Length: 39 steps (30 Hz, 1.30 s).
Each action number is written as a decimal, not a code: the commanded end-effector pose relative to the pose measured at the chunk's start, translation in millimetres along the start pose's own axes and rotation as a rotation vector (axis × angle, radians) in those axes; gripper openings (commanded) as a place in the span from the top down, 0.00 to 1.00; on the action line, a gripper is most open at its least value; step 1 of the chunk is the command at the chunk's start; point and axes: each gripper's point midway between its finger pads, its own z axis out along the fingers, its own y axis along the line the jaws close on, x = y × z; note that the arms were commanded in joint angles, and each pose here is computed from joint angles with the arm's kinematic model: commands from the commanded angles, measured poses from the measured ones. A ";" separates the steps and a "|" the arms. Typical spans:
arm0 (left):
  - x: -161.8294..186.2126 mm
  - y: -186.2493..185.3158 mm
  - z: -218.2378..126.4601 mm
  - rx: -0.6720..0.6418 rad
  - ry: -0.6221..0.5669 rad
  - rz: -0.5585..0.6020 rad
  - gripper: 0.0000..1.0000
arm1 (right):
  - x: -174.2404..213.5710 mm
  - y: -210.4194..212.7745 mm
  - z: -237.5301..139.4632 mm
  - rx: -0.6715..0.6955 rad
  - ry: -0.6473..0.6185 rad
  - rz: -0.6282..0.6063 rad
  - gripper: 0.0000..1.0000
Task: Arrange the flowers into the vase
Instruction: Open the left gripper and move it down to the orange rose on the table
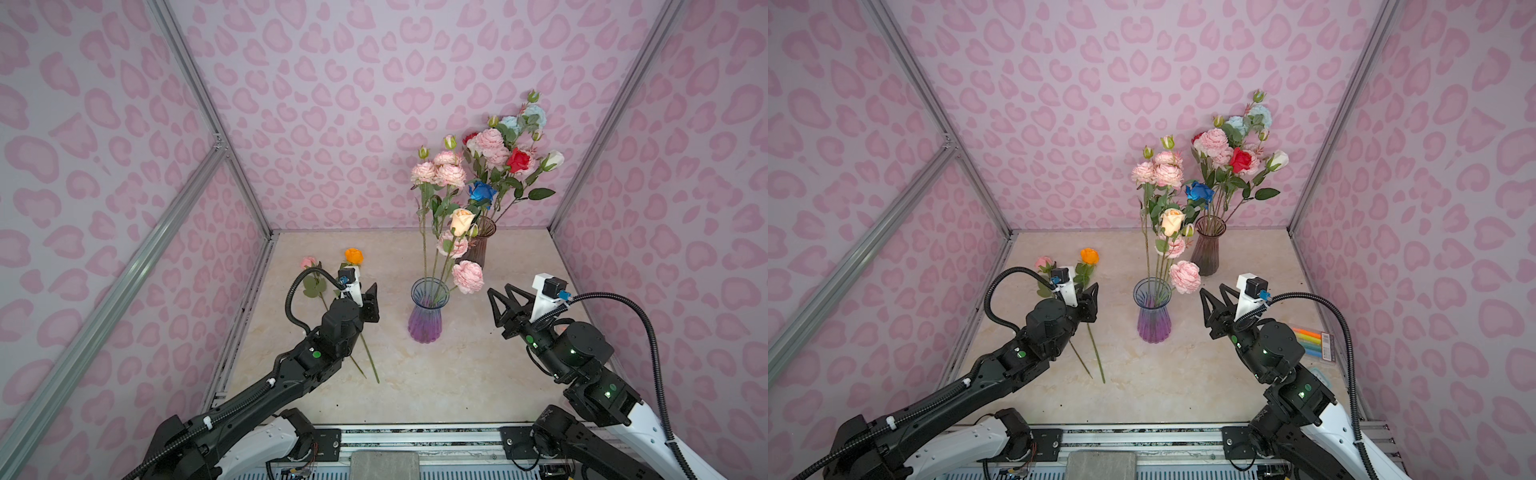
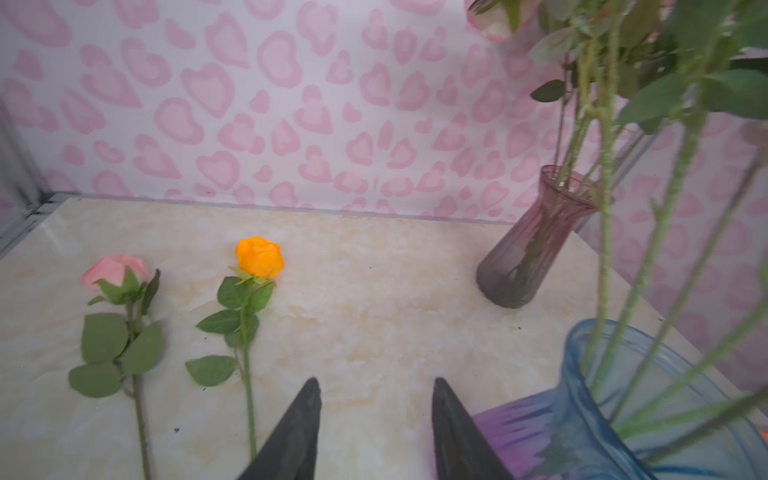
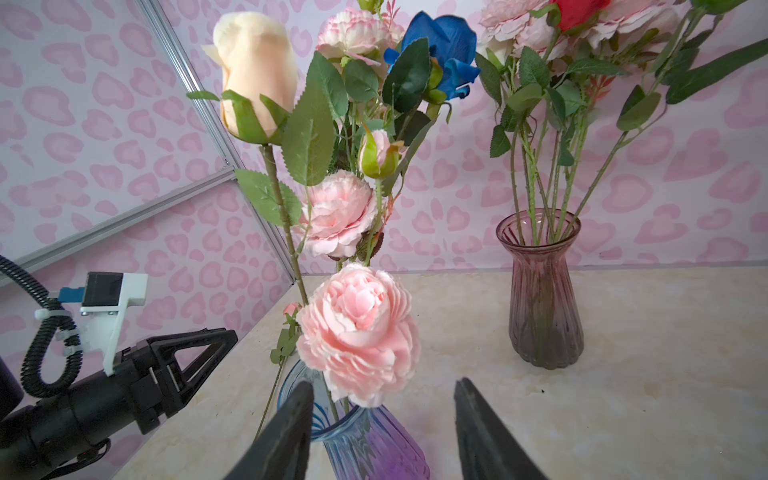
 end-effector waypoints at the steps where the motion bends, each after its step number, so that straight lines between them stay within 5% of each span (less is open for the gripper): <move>1: 12.4 28.5 7.4 -0.141 0.032 -0.049 0.55 | -3.2 2.2 -0.7 -0.013 -0.018 -0.003 0.45; 7: 52.4 67.4 44.1 -0.292 0.267 -0.107 0.47 | -4.5 0.1 -3.5 -0.004 -0.025 -0.005 0.45; 17: 139.8 102.5 110.9 -0.443 0.667 -0.100 0.58 | -2.6 -2.9 -4.8 0.007 -0.024 -0.012 0.45; 23: 165.9 117.6 118.1 -0.523 0.734 -0.106 0.63 | -0.3 -6.2 -6.6 0.020 -0.022 -0.020 0.45; 32: 186.1 117.0 125.1 -0.494 0.802 -0.106 0.89 | 1.6 -4.4 -3.7 0.012 -0.016 -0.020 0.45; 34: 182.6 115.9 123.5 -0.485 0.794 -0.105 0.97 | 1.0 -4.1 -3.8 0.010 -0.017 -0.017 0.46; 39: 136.3 104.3 115.2 -0.426 0.684 -0.123 0.97 | -2.7 -3.4 -5.4 0.010 -0.020 -0.014 0.45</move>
